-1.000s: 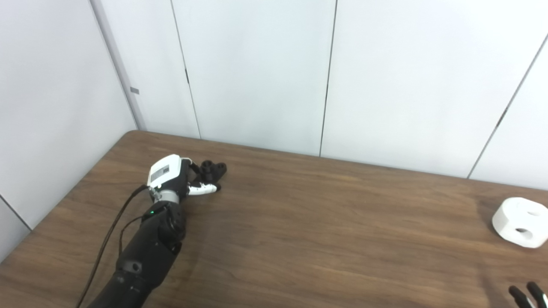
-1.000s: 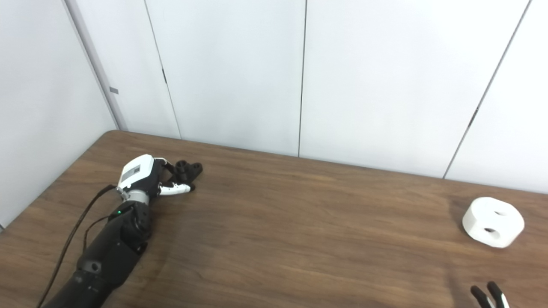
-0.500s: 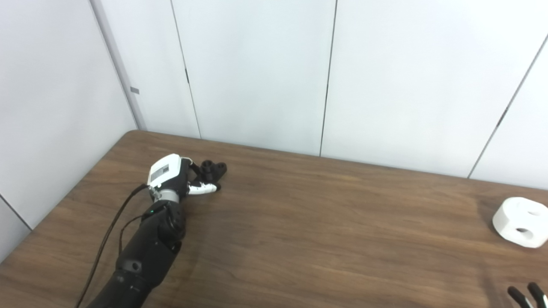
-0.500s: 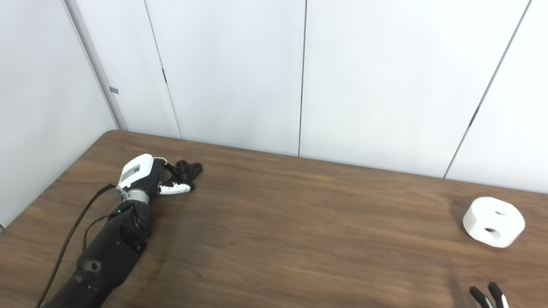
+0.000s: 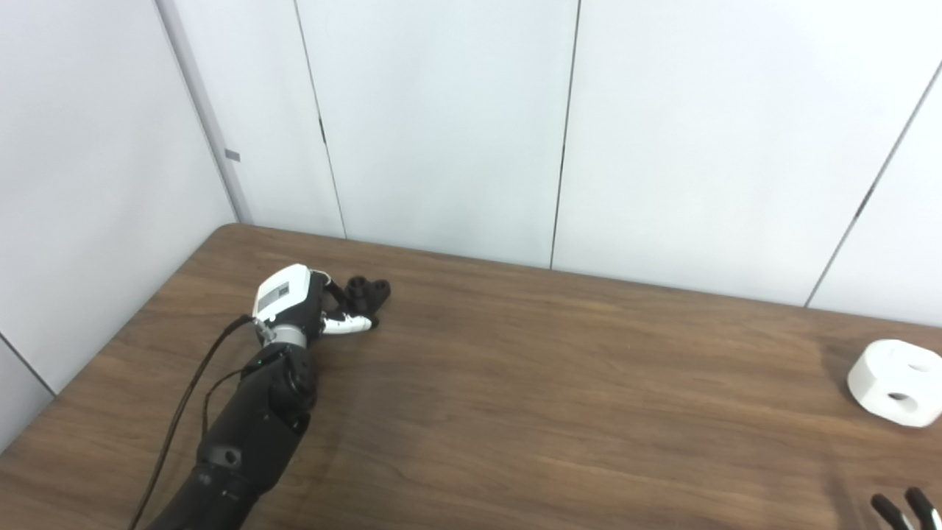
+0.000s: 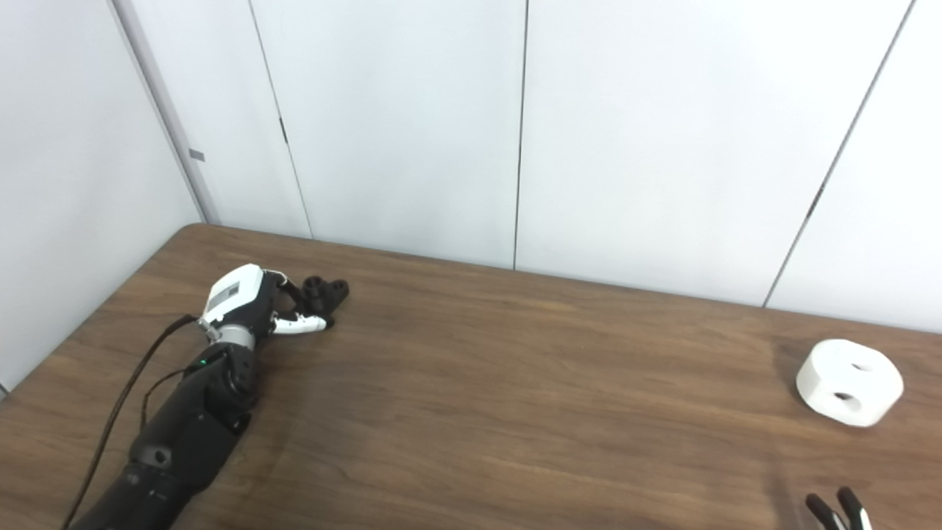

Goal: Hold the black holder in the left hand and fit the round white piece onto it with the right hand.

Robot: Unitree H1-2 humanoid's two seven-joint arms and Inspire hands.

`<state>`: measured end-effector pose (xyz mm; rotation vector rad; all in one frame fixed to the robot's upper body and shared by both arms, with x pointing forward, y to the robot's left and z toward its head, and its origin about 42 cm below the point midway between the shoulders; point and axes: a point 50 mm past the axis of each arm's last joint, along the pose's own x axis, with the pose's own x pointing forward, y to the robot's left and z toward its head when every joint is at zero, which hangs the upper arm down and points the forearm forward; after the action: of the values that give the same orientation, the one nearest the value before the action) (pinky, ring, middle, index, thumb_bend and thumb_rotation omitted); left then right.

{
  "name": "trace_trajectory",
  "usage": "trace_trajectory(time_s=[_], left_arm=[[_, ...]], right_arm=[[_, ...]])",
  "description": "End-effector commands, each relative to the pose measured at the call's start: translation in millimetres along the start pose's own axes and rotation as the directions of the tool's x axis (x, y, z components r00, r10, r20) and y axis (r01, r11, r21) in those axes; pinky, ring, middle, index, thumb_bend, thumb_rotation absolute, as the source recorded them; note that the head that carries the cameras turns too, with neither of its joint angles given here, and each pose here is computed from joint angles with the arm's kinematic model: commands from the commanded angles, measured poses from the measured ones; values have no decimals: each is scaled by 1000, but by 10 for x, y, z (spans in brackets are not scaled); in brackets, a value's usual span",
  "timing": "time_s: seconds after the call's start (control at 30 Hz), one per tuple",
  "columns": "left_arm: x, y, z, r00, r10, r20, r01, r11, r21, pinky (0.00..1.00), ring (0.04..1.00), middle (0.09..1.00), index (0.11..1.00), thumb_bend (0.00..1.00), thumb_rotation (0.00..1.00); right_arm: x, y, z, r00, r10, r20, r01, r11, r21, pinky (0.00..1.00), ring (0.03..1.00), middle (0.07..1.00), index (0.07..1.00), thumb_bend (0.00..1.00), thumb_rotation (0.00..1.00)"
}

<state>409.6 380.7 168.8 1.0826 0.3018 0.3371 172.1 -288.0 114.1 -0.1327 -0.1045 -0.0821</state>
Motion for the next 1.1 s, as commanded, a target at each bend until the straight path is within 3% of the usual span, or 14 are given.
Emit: trace_trajectory(time_s=[0.0, 0.17, 0.53, 0.8, 0.93, 1.07], left_arm=[[76, 192, 61, 998, 60, 23, -60, 998, -17, 993, 930, 826, 488, 535, 59], [75, 149, 65, 999, 44, 25, -44, 999, -8, 923, 917, 824, 486, 521, 46], [53, 112, 84, 999, 3, 32, -3, 1000, -1, 927, 918, 830, 485, 521, 46], [2, 100, 75, 998, -18, 58, 19, 1000, -1, 860, 875, 793, 485, 521, 46], [-110, 122, 144, 994, -48, 98, 48, 999, 7, 778, 857, 784, 486, 520, 45], [-333, 147, 271, 983, -67, 174, 70, 997, -12, 781, 852, 778, 486, 520, 45]], right_arm=[[-66, 98, 26, 1000, -21, 7, 21, 999, 31, 1000, 1000, 928, 996, 708, 1000], [-80, 87, 30, 1000, -22, 15, 22, 1000, 12, 1000, 987, 931, 1000, 635, 977], [-87, 87, 36, 999, -18, 28, 18, 1000, 13, 1000, 983, 931, 1000, 567, 958], [-87, 113, 50, 1000, -21, 18, 21, 1000, 11, 1000, 973, 926, 1000, 586, 977], [-84, 131, 66, 1000, -7, 13, 7, 1000, 21, 1000, 997, 955, 1000, 648, 987], [-81, 142, 55, 1000, 0, 19, 0, 1000, 29, 1000, 1000, 964, 1000, 642, 1000]])
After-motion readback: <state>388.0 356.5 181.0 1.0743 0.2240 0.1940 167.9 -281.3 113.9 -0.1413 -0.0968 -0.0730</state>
